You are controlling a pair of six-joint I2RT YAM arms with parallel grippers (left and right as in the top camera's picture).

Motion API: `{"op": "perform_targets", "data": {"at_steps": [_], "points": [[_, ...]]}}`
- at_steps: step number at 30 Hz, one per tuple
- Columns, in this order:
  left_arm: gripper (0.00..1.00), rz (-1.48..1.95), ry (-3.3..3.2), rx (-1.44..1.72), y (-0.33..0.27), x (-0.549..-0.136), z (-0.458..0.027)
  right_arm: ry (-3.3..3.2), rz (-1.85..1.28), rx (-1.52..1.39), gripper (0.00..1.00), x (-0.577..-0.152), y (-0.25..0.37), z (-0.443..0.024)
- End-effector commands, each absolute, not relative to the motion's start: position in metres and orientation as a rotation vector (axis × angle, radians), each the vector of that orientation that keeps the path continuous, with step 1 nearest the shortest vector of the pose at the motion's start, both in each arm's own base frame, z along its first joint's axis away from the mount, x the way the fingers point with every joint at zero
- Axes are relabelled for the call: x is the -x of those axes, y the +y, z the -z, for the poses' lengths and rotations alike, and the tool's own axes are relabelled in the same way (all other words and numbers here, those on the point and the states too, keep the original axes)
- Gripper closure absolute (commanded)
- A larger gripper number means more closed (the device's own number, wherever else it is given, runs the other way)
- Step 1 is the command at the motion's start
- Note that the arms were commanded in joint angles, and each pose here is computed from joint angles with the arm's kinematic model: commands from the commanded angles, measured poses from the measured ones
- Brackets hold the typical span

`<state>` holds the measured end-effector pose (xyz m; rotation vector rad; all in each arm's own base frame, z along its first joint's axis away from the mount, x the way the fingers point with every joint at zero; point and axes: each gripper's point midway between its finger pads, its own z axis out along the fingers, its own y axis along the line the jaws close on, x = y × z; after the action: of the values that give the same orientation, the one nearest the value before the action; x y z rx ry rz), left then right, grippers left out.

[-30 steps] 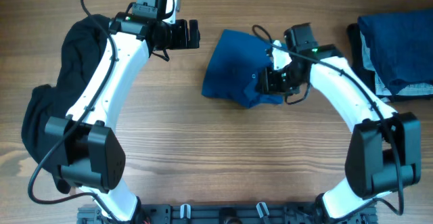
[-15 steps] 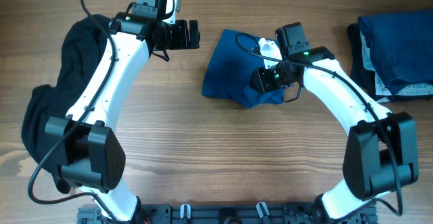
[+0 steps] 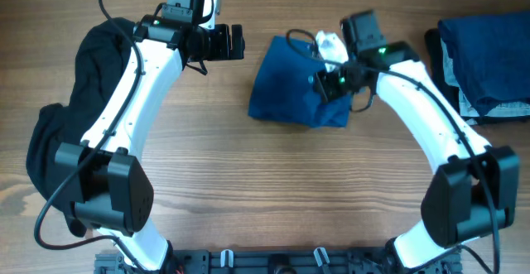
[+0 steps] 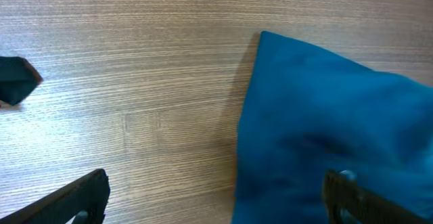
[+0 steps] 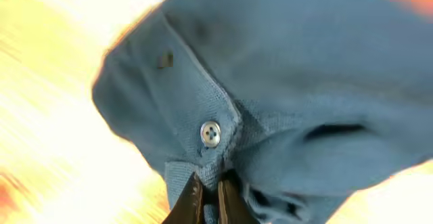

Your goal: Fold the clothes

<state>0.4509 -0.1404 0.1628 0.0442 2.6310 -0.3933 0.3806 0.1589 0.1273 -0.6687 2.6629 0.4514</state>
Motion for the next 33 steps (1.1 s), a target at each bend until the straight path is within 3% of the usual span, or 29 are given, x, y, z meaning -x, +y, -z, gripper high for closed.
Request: {"op": "perform_targets", "data": {"at_steps": [1,8,12,13,15,17,18,22,24,29,33], "points": [[0.0,0.375,2.608,-0.034,-0.136,-0.453,-0.171,2.512,-0.374,0.711,0.96,-0.402,0.159,-0.183],[0.0,0.351,2.606,-0.027,-0.133,-0.454,-0.171,2.596,-0.369,0.668,0.96,-0.389,0.152,-0.178],[0.0,0.351,2.606,-0.027,-0.134,-0.454,-0.171,2.645,-0.567,0.579,0.91,-0.375,0.17,-0.18],[0.0,0.351,2.606,-0.027,-0.134,-0.454,-0.171,2.636,-0.621,0.592,0.85,-0.372,0.178,-0.182],[0.0,0.351,2.606,-0.027,-0.134,-0.454,-0.171,2.617,-0.671,0.621,0.56,-0.371,0.189,-0.183],[0.0,0.352,2.606,-0.027,-0.134,-0.454,-0.171,2.615,-0.688,0.599,0.39,-0.372,0.196,-0.183],[0.0,0.352,2.607,-0.027,-0.134,-0.454,-0.171,2.623,-0.699,0.556,0.38,-0.373,0.197,-0.184],[0.0,0.35,2.614,-0.026,-0.133,-0.452,-0.17,2.713,-0.713,0.29,0.4,-0.376,0.183,-0.179],[0.0,0.348,2.622,-0.026,-0.133,-0.451,-0.169,2.783,-0.673,0.146,0.46,-0.373,0.166,-0.164],[0.0,0.347,2.625,-0.026,-0.133,-0.45,-0.168,2.901,-0.65,-0.034,0.71,-0.355,0.135,-0.109],[0.0,0.347,2.625,-0.026,-0.133,-0.45,-0.168,2.886,-0.631,-0.088,0.71,-0.354,0.123,-0.077]]}}
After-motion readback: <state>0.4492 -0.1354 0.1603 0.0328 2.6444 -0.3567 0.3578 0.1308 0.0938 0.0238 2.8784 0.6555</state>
